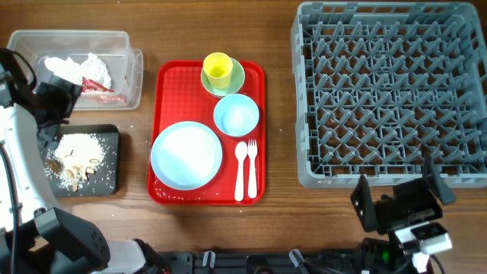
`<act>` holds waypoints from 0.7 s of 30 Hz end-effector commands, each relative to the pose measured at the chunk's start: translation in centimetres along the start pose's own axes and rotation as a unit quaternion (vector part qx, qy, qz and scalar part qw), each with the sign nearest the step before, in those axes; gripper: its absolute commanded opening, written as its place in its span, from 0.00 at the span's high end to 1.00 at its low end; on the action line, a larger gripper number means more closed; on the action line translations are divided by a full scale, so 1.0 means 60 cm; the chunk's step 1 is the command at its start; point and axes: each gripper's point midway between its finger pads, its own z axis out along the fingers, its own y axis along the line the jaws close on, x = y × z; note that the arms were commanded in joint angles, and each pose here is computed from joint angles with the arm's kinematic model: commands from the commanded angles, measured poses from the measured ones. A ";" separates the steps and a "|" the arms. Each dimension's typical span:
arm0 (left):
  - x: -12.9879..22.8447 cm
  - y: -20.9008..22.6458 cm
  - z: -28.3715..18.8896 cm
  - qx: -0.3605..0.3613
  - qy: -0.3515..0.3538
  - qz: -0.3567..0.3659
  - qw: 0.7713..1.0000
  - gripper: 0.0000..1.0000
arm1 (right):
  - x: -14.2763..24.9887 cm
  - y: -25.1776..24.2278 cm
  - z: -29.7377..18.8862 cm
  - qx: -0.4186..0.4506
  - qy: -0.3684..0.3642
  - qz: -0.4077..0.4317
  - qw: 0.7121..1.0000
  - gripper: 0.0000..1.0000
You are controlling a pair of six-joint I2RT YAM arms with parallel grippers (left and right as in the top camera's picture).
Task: Sort waste into correct bins and load items into the dishwasher rack
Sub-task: 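Move the right gripper from the rack over the white spoon and fork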
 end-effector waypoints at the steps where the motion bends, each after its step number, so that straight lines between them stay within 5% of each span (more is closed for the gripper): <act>1: -0.018 -0.004 -0.002 0.009 -0.014 -0.006 1.000 0.00 | -0.028 0.009 0.031 -0.032 -0.004 0.028 0.999 0.00; 5: -0.018 -0.004 -0.002 0.009 -0.015 -0.006 1.000 0.00 | -0.019 0.022 0.111 -0.120 0.057 0.047 0.990 0.00; 8: -0.018 -0.004 -0.002 0.009 -0.014 -0.006 1.000 0.00 | 0.022 0.047 0.171 -0.245 0.137 0.092 0.955 0.00; 12: -0.018 -0.004 -0.002 0.009 -0.015 -0.006 1.000 0.00 | 0.085 0.094 0.154 -0.479 0.224 0.176 0.830 0.00; 14: -0.018 -0.004 -0.002 0.009 -0.014 -0.006 1.000 0.00 | 0.116 0.090 0.161 -0.471 0.269 0.260 0.799 0.00; 17: -0.018 -0.004 -0.002 0.009 -0.014 -0.006 1.000 0.00 | 0.197 0.067 0.223 -0.306 0.327 0.453 0.771 0.00; 21: -0.018 -0.004 -0.002 0.009 -0.015 -0.006 1.000 0.00 | 0.225 0.114 0.244 -0.299 0.320 0.501 0.746 0.00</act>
